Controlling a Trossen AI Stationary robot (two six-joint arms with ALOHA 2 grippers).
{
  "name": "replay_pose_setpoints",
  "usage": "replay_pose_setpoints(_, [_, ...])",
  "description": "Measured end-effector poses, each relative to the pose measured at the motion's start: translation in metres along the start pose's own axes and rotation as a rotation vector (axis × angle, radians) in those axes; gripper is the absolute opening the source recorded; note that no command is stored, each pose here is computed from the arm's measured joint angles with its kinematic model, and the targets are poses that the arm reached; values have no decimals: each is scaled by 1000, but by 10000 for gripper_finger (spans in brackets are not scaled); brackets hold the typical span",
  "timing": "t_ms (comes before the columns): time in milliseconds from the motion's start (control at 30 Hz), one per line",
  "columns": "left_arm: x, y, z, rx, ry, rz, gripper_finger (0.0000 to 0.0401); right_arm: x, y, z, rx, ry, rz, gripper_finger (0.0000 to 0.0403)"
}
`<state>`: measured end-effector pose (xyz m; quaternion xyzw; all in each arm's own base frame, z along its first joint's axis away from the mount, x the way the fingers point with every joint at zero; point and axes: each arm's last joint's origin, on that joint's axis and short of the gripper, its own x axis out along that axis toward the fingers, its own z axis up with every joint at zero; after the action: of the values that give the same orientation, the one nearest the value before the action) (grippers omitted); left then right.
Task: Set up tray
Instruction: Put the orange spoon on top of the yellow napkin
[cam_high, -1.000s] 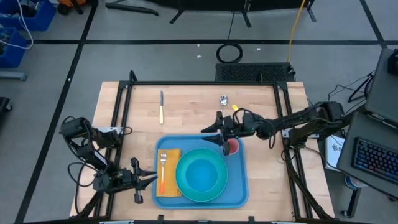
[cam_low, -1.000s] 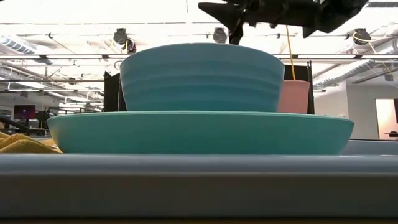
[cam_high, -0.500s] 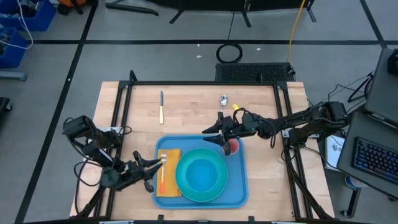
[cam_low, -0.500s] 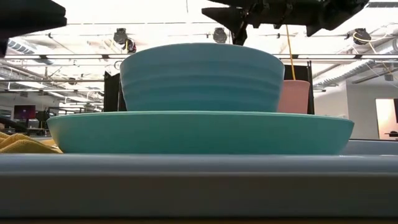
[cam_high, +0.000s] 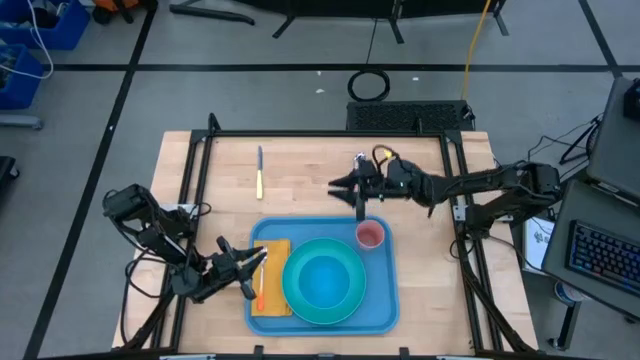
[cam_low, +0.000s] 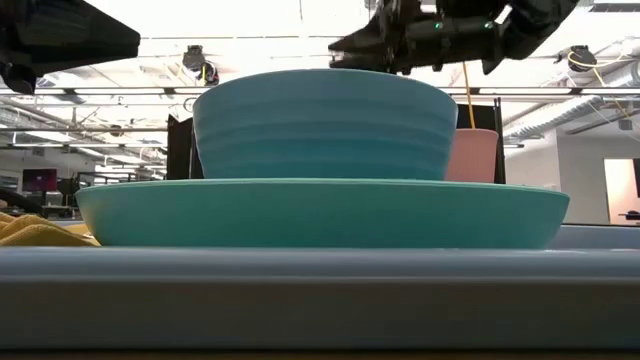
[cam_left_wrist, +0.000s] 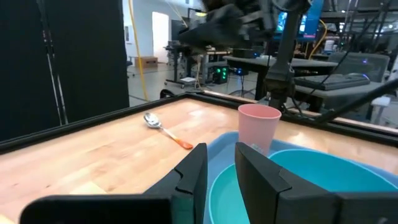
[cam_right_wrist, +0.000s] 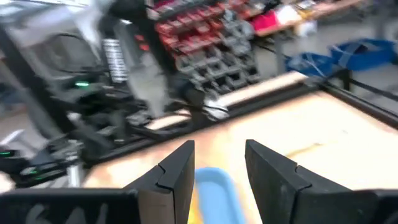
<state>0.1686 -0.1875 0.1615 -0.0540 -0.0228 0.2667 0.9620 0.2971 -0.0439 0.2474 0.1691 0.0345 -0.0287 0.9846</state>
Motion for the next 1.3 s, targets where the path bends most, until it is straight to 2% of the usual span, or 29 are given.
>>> replay_pose_setpoints(267, [-4, 1, 13, -22, -7, -16, 86, -21, -53, 30, 96, 144, -203, 132])
replay_pose_setpoints(467, [-7, 10, 49, -75, -22, -38, 85, -38, -90, 52, 134, 266, -365, 132])
replay_pose_setpoints(567, [-12, 13, 63, -91, -42, -109, 85, -48, -108, 59, 147, 299, -431, 132])
replay_pose_setpoints(667, [-19, 17, 76, -87, -57, -168, 85, -55, -127, 60, 185, 305, -459, 132])
replay_pose_setpoints(800, [-25, 21, 84, -105, -63, -209, 85, -60, -151, 48, 238, 370, -475, 132])
replay_pose_setpoints(900, [-29, 23, 84, -126, -90, -299, 85, -61, -168, 37, 291, 415, -465, 132])
replay_pose_setpoints(1067, [-33, 29, 82, -182, -135, -456, 85, -65, -190, 26, 302, 448, -510, 132])
replay_pose_setpoints(1300, [-34, 39, 76, -217, -164, -595, 85, -70, -209, 14, 388, 479, -435, 132])
